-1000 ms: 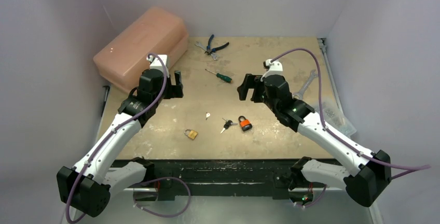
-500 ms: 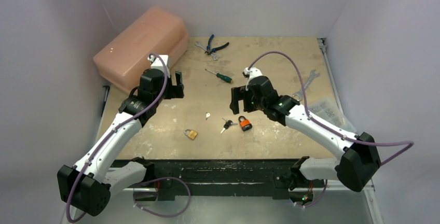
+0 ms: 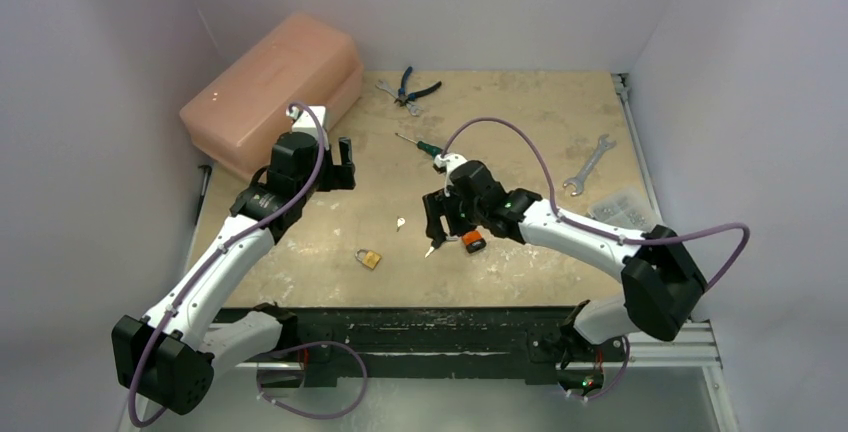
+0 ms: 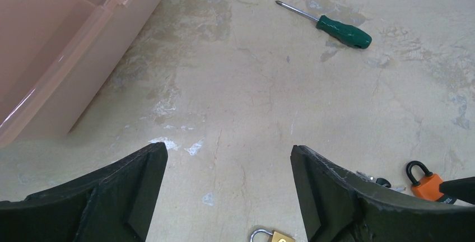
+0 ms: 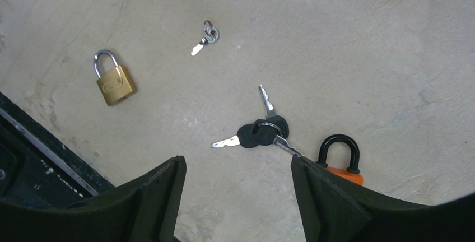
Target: Unlock with the key
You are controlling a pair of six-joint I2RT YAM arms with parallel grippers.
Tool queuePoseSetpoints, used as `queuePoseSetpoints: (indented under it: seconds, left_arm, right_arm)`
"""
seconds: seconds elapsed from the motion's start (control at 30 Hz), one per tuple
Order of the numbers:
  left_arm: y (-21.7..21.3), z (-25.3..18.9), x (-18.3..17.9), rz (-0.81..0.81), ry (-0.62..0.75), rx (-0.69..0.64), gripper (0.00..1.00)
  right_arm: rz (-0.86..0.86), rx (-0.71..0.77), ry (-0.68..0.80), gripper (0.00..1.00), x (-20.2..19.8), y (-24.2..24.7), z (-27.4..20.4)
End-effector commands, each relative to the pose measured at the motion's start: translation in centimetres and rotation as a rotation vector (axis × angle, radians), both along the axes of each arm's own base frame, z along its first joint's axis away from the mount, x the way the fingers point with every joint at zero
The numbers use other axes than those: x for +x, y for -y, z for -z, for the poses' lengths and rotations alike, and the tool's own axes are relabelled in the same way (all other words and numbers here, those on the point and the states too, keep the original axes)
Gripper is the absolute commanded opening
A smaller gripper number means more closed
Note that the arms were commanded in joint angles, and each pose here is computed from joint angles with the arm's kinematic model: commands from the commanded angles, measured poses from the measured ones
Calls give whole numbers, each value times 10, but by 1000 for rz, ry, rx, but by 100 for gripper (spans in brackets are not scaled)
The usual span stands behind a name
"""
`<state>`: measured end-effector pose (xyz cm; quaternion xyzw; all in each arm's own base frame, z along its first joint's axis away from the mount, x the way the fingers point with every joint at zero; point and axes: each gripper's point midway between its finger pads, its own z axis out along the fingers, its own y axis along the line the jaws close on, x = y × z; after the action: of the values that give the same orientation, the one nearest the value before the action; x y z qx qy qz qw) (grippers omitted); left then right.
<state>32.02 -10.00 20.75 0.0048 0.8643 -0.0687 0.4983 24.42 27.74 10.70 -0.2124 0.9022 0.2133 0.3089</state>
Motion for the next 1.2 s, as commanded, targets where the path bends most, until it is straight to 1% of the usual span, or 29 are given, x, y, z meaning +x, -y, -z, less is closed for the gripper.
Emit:
queuePoseSetpoints:
  seconds: [0.0, 0.07, 0.2, 0.47, 0.6, 0.9, 1.07, 1.17]
  left_arm:
    - [0, -14, 6, -2, 41, -14, 87]
    - [0, -15, 5, -3, 41, -15, 87]
    - [-1, -16, 5, -6, 44, -14, 87]
    - [-2, -15, 5, -9, 42, -10, 87]
    - [-2, -14, 5, -9, 41, -9, 87]
    - [-1, -14, 6, -6, 38, -12, 87]
    - [-1, -13, 6, -6, 37, -12, 87]
    - [-1, -13, 6, -7, 37, -12, 87]
  right_arm:
    - [-57, 9, 10, 74, 2, -10, 9]
    - [-70, 6, 5, 71, 3, -13, 13]
    - [-80, -20, -1, 68, 6, -15, 23]
    - [-163, -130, -52, 70, 4, -13, 55]
    - [-173, -182, -47, 71, 10, -10, 65]
    - [-171, -218, -54, 67, 11, -5, 76]
    - [-172, -231, -79, 58, 7, -2, 83]
    - [-153, -245, -107, 50, 2, 3, 89]
